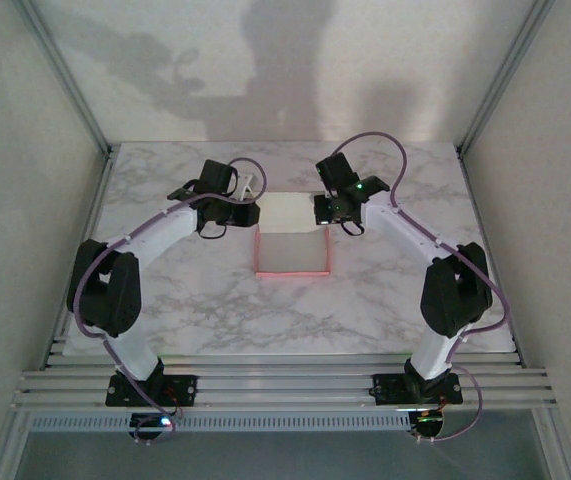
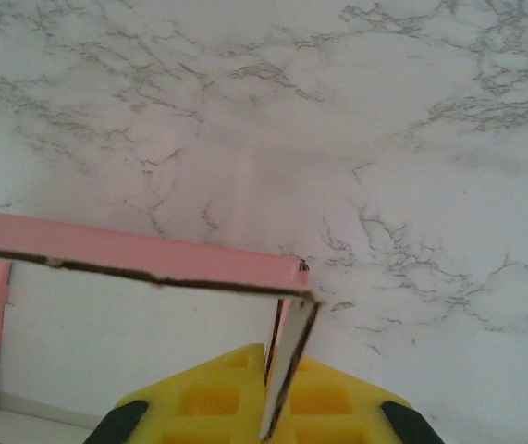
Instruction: Fold the paper box
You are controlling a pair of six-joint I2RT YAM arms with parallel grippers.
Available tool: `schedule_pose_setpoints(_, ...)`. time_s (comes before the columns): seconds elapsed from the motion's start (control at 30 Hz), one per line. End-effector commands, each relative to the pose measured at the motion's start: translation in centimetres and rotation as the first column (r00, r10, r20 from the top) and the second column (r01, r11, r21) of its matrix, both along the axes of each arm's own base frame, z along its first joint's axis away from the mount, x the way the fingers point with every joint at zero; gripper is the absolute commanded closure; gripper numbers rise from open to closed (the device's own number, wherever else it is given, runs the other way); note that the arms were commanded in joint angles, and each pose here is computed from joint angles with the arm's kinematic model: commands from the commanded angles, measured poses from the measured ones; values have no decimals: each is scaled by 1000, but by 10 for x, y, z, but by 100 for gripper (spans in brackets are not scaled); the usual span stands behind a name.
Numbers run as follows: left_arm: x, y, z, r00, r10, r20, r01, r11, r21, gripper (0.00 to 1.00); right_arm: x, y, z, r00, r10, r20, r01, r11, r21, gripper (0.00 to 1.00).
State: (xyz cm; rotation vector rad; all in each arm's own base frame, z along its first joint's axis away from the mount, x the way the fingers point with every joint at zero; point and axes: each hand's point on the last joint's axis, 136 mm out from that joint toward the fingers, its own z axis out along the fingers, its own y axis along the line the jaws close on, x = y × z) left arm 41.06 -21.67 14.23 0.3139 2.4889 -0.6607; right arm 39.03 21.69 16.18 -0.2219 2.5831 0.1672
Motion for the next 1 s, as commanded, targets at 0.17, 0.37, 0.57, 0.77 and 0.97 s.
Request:
schedule_pose_setpoints(0.17, -8, -16, 13, 999, -4, 52, 7, 999, -44, 88, 1, 15, -7, 999, -37, 34, 34, 997, 70, 95)
schedule_pose_setpoints(0.37, -15, -7, 0, 999, 13, 50, -12, 1000, -6, 88, -5, 14, -5, 997, -26, 74, 20, 996, 85, 95)
schedule_pose_setpoints(0.57, -27, -6, -2, 998, 10, 57, -9, 1000, -17, 87, -16, 14, -8, 996, -15, 93, 6, 995, 96, 95)
schedule_pose_setpoints(0.77, -39, -5, -5, 997, 12, 72, -10, 1000, -19, 87, -30, 14, -10, 992, 11, 126, -24, 994, 105, 95)
schedule_pose_setpoints(0.97, -55, -5, -10, 996, 16, 91, -14, 1000, -23, 87, -49, 13, -14, 986, 37, 163, -57, 991, 123, 95)
